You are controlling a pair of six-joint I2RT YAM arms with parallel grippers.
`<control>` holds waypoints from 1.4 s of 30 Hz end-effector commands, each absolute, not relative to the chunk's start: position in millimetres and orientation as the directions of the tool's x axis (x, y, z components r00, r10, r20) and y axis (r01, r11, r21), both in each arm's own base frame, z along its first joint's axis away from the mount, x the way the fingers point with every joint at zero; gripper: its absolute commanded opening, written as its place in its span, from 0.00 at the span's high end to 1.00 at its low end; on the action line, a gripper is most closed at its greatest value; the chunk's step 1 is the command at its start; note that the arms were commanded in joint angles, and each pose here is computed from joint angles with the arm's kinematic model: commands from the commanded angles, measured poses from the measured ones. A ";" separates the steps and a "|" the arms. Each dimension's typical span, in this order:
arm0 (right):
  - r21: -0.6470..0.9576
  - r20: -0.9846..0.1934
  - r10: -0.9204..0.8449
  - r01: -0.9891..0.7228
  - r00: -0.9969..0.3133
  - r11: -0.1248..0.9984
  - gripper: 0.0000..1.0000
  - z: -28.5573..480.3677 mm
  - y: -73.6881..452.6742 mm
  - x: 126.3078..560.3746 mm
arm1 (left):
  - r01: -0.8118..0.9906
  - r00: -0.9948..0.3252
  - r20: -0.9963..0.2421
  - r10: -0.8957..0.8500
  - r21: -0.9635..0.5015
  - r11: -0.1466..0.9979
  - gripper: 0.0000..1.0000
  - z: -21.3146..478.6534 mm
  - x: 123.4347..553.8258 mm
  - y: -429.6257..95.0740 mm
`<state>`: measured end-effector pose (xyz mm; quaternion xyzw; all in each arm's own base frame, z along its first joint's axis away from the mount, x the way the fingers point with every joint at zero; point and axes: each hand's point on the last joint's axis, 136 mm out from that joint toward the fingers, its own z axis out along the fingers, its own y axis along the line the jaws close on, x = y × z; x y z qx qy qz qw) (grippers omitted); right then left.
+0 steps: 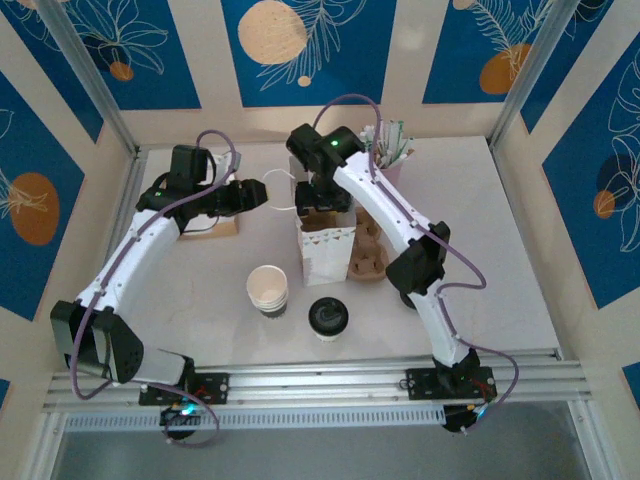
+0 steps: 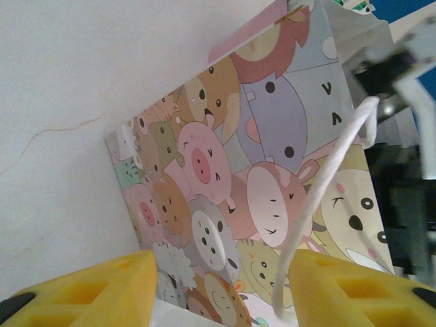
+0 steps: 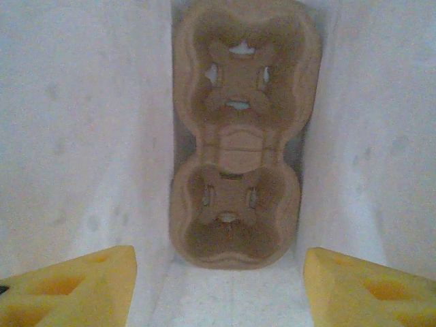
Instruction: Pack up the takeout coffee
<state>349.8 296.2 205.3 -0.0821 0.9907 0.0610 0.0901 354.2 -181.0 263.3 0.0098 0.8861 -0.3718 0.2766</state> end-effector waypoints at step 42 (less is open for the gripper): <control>0.487 -0.746 0.198 -0.318 -0.636 0.813 0.01 368.2 146.3 231.4 | 0.418 -0.600 -0.696 -0.395 -0.693 0.587 0.00 386.0 244.9 -151.2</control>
